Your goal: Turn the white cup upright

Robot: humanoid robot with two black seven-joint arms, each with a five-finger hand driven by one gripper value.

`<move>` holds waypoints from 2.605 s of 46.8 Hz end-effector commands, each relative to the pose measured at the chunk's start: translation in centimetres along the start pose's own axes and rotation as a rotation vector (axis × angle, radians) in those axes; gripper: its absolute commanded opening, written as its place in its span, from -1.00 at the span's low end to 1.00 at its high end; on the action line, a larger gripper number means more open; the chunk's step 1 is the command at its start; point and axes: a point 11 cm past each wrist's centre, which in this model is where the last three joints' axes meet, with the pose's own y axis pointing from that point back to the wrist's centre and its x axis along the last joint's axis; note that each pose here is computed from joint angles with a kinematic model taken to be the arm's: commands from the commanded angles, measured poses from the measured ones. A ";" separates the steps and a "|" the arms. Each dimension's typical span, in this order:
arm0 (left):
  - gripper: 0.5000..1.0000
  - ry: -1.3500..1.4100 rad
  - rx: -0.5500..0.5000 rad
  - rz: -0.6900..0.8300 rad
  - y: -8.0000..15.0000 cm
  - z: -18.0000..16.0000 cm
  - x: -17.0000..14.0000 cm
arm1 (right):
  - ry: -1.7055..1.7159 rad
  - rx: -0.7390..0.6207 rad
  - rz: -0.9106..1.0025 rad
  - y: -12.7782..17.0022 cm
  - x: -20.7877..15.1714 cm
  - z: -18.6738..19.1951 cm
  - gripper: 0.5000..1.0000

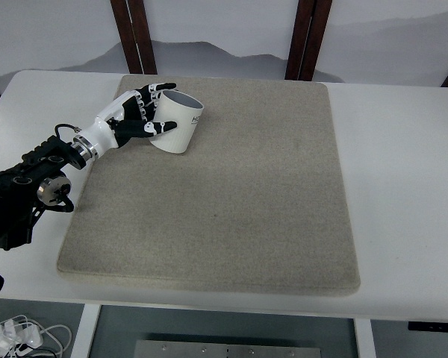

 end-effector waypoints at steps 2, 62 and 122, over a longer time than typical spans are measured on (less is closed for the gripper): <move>0.67 0.004 -0.002 -0.003 0.0 0.0 -0.1 | 0.000 0.000 0.000 0.0 0.0 0.0 0.81; 0.99 -0.007 -0.176 0.013 -0.4 9.4 4.7 | 0.000 0.000 0.000 0.0 0.0 0.0 0.81; 1.00 0.630 -0.237 0.406 -0.2 7.8 9.2 | -0.011 0.002 0.000 0.0 0.0 -0.1 0.81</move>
